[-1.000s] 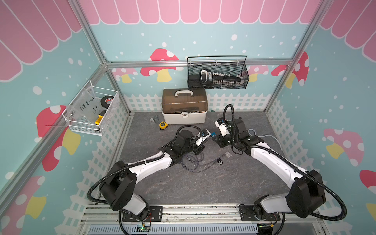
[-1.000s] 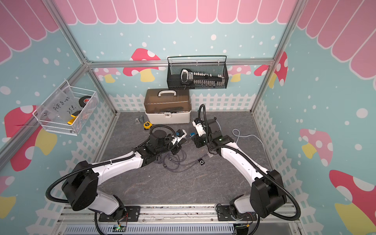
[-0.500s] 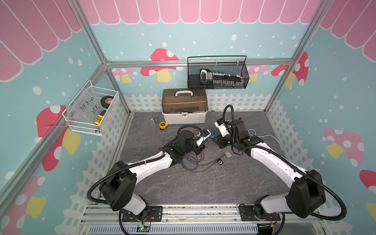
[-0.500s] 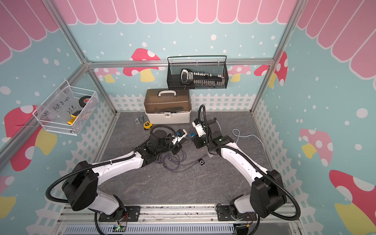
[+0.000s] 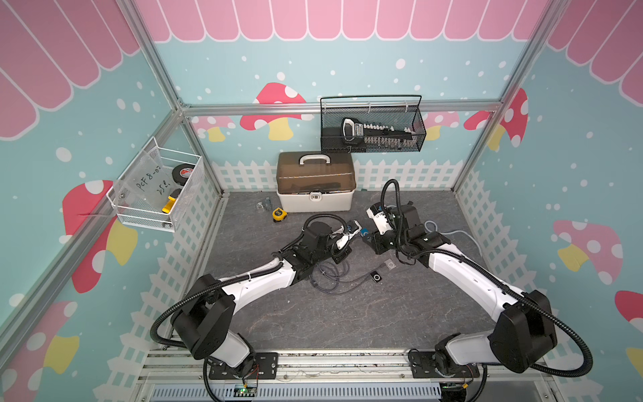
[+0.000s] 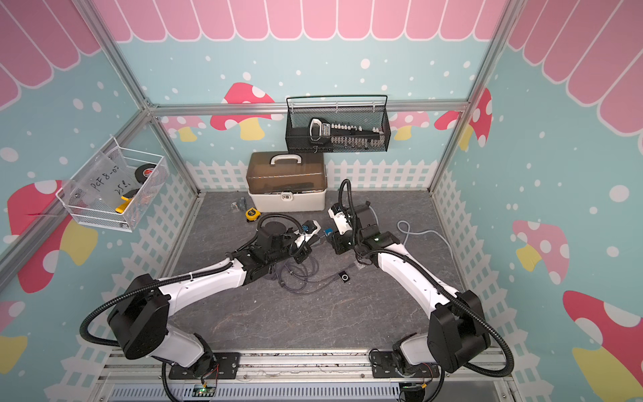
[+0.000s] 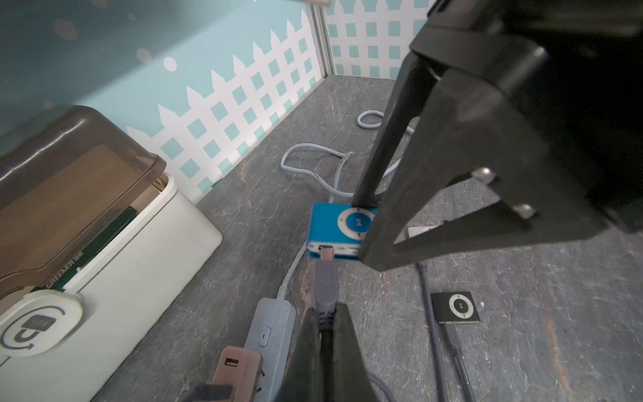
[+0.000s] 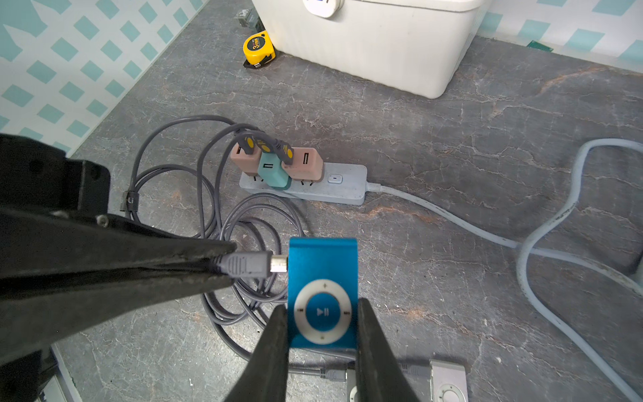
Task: Charge mp3
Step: Insert the charging cable into the MP3 player.
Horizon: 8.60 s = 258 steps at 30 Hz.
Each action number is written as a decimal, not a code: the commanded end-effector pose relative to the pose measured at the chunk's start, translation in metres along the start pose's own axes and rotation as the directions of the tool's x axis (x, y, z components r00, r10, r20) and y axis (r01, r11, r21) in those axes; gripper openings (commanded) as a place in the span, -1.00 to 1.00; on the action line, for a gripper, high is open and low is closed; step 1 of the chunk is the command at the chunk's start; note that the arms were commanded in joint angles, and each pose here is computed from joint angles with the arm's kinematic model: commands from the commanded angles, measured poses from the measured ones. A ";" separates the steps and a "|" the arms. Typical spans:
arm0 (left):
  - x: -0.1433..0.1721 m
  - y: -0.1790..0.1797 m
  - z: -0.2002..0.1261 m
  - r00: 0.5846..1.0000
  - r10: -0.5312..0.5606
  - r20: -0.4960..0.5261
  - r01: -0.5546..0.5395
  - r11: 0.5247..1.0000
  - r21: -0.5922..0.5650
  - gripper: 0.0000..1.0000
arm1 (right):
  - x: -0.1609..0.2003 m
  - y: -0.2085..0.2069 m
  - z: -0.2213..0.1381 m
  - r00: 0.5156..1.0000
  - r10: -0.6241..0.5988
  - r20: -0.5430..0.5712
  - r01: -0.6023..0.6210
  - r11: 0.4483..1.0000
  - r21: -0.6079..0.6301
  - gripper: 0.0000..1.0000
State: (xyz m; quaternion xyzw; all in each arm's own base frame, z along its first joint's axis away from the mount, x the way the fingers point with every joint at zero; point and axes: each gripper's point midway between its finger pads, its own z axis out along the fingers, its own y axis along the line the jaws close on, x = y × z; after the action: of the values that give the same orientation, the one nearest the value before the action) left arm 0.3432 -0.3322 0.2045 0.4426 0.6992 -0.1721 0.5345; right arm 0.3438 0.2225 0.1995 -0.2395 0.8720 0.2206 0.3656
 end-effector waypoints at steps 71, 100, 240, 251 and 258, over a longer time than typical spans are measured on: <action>-0.030 0.001 0.007 0.997 0.074 -0.024 -0.073 0.997 0.029 -1.00 | 0.010 0.026 -0.007 0.983 -0.184 -0.025 0.185 0.982 0.034 -0.83; -0.050 0.010 0.007 1.000 0.027 -0.014 -0.027 1.000 0.007 -1.00 | 0.029 0.030 0.020 0.988 -0.115 -0.106 0.117 0.993 0.011 -0.84; -0.010 -0.028 0.007 0.995 0.093 -0.044 -0.086 0.987 0.137 -1.00 | 0.018 0.052 -0.013 0.997 -0.054 -0.050 0.044 0.980 -0.192 -0.87; -0.016 -0.034 0.017 0.996 0.077 -0.054 -0.069 0.988 0.138 -1.00 | 0.013 0.053 -0.013 0.998 -0.051 -0.033 0.044 0.980 -0.195 -0.87; -0.020 -0.034 0.023 0.998 -0.020 -0.059 0.028 0.991 0.129 -1.00 | 0.011 0.052 -0.018 0.998 -0.058 -0.004 0.056 0.981 -0.183 -0.88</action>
State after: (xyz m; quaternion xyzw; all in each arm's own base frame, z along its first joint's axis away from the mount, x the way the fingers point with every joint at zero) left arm 0.3273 -0.3520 0.1851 0.4890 0.7234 -0.1768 0.4542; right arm 0.3220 0.2106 0.1750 -0.2293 0.8968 0.1992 0.3219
